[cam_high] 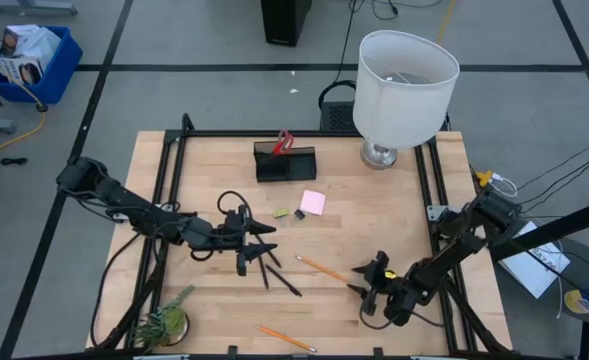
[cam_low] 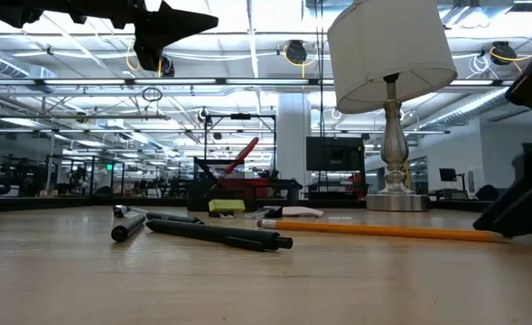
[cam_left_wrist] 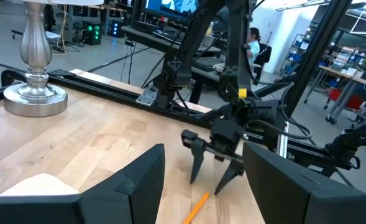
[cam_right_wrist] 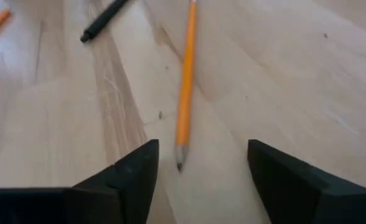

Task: Pick and place office supplies into organizer
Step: Put the yellow pencil into the black desk organizer

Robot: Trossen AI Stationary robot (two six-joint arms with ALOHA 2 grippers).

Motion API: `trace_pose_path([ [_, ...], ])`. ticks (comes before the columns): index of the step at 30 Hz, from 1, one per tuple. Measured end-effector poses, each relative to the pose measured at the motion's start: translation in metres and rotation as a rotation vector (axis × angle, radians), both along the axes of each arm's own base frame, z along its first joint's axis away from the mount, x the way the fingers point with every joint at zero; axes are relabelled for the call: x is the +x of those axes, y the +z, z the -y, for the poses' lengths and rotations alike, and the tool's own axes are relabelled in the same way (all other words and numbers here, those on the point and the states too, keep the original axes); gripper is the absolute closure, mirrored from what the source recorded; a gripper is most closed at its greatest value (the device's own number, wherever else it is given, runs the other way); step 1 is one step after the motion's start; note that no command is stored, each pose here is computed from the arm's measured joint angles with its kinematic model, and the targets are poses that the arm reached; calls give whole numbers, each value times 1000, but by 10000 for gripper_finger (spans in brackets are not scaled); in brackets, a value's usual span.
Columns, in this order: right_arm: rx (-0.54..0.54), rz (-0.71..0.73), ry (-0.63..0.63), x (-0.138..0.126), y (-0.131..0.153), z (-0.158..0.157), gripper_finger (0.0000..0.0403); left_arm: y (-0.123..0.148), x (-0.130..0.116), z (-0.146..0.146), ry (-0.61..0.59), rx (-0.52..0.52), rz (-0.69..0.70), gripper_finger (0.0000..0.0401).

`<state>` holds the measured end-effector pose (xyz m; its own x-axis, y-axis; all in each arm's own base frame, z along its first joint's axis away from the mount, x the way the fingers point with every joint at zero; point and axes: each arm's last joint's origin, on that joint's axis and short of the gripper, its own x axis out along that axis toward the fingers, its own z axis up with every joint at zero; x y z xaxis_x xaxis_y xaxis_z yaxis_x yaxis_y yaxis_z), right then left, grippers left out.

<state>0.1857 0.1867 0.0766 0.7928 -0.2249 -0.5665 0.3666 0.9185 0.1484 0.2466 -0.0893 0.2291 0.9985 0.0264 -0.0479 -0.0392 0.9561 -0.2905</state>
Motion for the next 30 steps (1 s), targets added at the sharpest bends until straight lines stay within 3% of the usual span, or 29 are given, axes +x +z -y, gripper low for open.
trace_pose_path([
  [11,-102,113,-30,2,-35,-8,189,0,0,0,0,-4,0,178],
  [17,-169,129,19,5,-42,-11,187,0,0,0,0,-5,0,178],
  [30,-165,127,-9,5,-45,-8,226,0,0,0,0,-9,1,178],
])
